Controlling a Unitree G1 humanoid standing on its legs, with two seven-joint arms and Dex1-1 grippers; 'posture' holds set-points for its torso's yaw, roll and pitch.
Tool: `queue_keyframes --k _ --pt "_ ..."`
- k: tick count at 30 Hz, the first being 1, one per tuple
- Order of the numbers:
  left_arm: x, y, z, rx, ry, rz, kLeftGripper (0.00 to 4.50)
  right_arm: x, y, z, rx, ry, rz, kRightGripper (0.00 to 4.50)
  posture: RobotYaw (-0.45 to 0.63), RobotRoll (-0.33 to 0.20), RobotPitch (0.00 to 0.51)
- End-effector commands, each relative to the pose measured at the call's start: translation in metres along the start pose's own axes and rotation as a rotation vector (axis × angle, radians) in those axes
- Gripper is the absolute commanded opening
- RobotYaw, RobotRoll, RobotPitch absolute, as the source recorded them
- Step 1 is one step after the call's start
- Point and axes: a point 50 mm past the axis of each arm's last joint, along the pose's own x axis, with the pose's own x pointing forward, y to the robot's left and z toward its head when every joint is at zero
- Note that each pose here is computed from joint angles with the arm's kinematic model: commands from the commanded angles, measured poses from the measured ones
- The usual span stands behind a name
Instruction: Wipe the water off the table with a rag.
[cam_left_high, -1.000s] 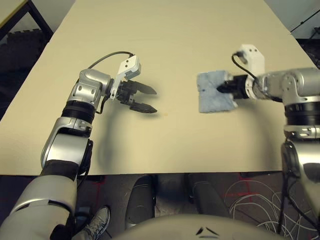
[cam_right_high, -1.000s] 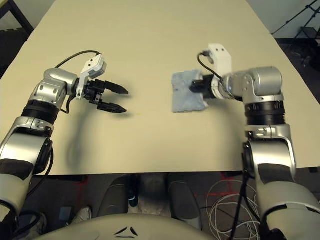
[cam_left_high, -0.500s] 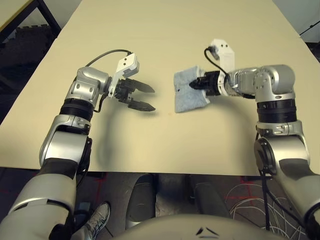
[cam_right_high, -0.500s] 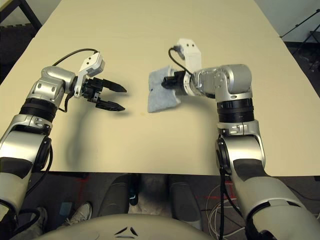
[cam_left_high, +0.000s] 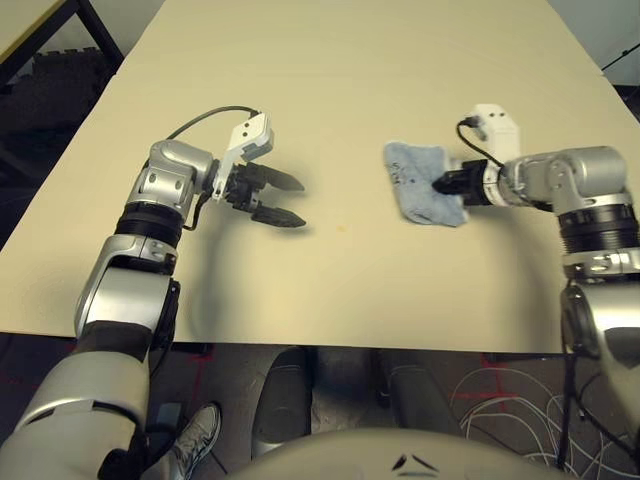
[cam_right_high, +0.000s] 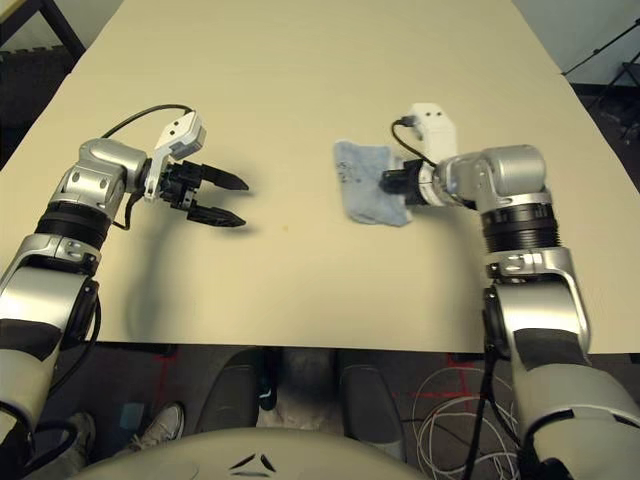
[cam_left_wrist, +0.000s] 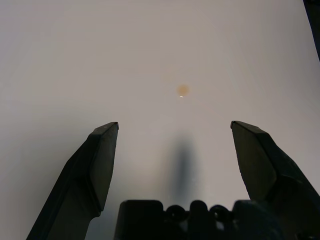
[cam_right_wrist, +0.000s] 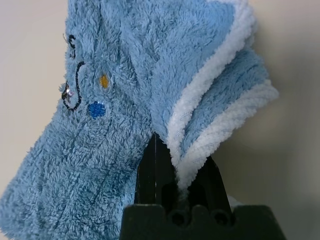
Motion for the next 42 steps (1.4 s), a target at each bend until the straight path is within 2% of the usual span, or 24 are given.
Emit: queue_keyframes --k 1,4,8,10,13,15,23,26,29,32,36,42 --pt "-0.003 -0.001 -0.003 0.012 0.048 -0.012 4.5 -0.003 0.003 0.004 -0.002 -0.002 0.002 0.03 -0.04 0.0 0.185" --pt "-0.007 -0.001 0.0 0.031 0.057 -0.009 4.5 -0.006 0.029 0.017 -0.019 -0.036 0.098 0.03 -0.04 0.0 0.185" --pt "-0.015 0.0 0.005 0.035 0.06 0.001 4.5 -0.01 0.083 0.028 -0.053 -0.062 0.264 0.03 -0.04 0.0 0.184" --pt "-0.017 0.0 0.006 0.037 0.063 0.004 4.5 -0.012 0.11 0.028 -0.063 -0.059 0.344 0.03 -0.04 0.0 0.183" --pt "-0.018 0.0 0.007 0.038 0.063 0.002 4.5 -0.01 0.135 0.022 -0.071 -0.048 0.408 0.03 -0.04 0.0 0.181" --pt "-0.017 -0.001 0.007 0.041 0.061 -0.002 4.5 -0.005 0.149 0.016 -0.069 -0.037 0.446 0.03 -0.03 0.0 0.18" --pt "-0.014 -0.002 0.008 0.047 0.048 -0.018 4.5 0.014 0.175 -0.004 -0.057 0.039 0.5 0.03 -0.02 0.0 0.186" --pt "-0.013 -0.003 0.007 0.044 0.045 -0.022 4.5 0.022 0.176 -0.009 -0.054 0.06 0.489 0.03 -0.02 0.0 0.187" --pt "-0.011 -0.004 0.006 0.04 0.043 -0.027 4.5 0.032 0.164 -0.015 -0.041 0.084 0.433 0.03 -0.01 0.0 0.187" --pt "-0.01 -0.004 0.005 0.038 0.042 -0.028 4.5 0.037 0.15 -0.019 -0.04 0.095 0.367 0.03 -0.01 0.0 0.186" --pt "-0.007 -0.004 0.004 0.035 0.039 -0.036 4.5 0.042 0.115 -0.021 -0.014 0.089 0.228 0.03 -0.02 0.0 0.184" --pt "-0.005 -0.004 0.003 0.033 0.04 -0.043 4.5 0.032 0.083 -0.016 -0.004 0.066 0.13 0.03 -0.04 0.0 0.182"
